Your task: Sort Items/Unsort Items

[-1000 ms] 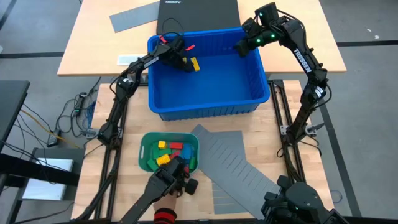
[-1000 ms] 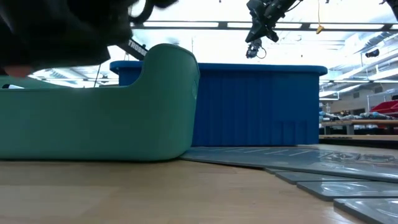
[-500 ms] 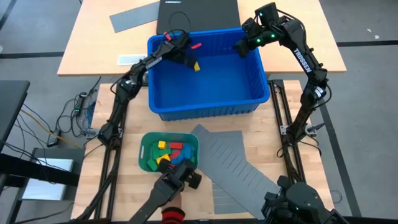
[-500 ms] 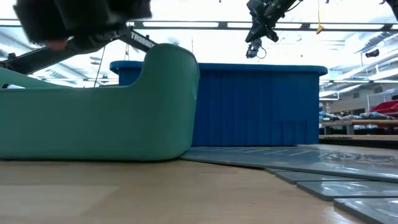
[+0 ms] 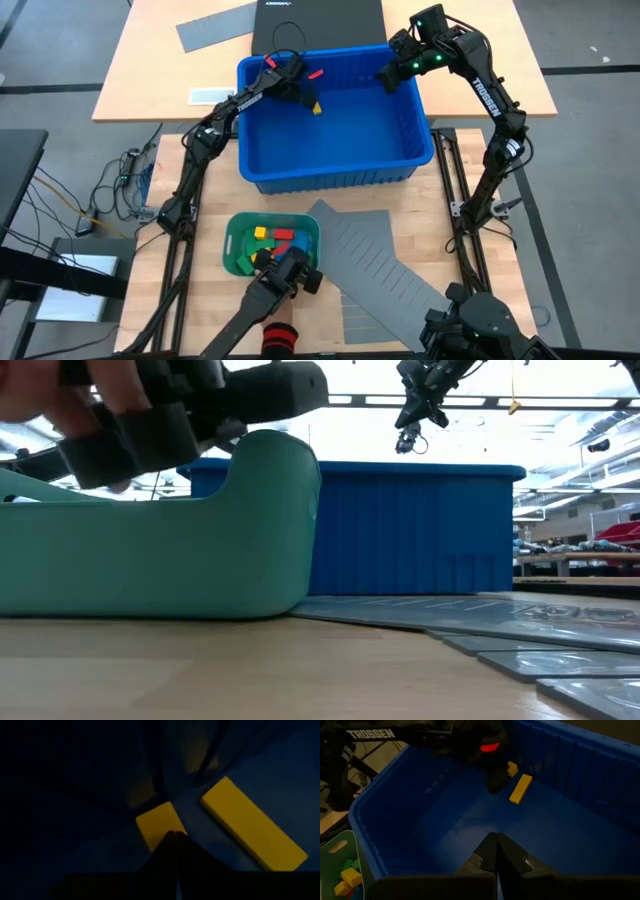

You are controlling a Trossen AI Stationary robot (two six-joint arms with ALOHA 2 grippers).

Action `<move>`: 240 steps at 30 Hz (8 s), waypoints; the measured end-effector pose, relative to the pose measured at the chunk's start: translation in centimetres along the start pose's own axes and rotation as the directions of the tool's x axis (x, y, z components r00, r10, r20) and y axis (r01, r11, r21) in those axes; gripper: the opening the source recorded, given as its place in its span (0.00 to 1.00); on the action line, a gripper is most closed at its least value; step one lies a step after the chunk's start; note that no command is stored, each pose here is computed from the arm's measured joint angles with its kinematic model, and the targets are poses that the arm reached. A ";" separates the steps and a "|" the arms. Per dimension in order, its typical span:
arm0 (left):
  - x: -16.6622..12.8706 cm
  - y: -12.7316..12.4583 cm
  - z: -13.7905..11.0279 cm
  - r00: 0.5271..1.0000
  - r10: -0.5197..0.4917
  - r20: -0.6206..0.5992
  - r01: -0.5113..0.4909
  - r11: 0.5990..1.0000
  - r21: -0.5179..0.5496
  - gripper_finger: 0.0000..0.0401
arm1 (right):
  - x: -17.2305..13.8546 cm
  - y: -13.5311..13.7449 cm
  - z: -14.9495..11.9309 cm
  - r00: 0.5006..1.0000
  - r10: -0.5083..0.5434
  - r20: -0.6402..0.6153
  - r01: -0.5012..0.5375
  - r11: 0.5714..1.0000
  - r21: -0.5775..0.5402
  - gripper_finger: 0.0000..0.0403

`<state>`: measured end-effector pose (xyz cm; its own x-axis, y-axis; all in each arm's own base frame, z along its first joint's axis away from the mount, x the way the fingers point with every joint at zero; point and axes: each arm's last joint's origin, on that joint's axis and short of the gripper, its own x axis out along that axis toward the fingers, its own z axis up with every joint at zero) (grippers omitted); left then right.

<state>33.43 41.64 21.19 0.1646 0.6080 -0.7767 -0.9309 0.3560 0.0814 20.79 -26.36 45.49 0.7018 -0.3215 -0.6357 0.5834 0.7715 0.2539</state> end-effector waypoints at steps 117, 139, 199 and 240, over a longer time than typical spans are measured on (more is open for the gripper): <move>1.6 0.2 -0.6 0.983 -0.150 -0.101 0.160 0.983 0.090 0.32 | 0.4 1.1 -0.2 0.999 0.036 -0.029 -0.037 0.999 -0.037 0.00; -20.2 -0.5 3.0 0.901 -0.424 0.094 0.413 0.903 0.123 0.32 | 0.4 1.1 0.5 0.998 0.037 0.040 -0.034 0.996 -0.084 0.01; -34.9 -8.8 -13.5 0.827 -0.431 -0.361 0.477 0.878 0.045 0.46 | 0.4 1.2 0.6 0.995 0.088 0.054 -0.081 0.989 -0.121 0.00; -4.0 -5.5 0.4 0.926 -0.378 0.021 0.373 0.921 0.108 0.21 | 1.9 4.4 1.2 0.988 0.116 0.097 -0.115 0.993 -0.023 0.00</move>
<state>38.00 37.56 24.12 0.5107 0.4431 -0.7368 -0.7611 0.6315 -0.1477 25.15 -24.23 46.29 0.8012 -0.2810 -0.5284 0.4895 0.8156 0.3085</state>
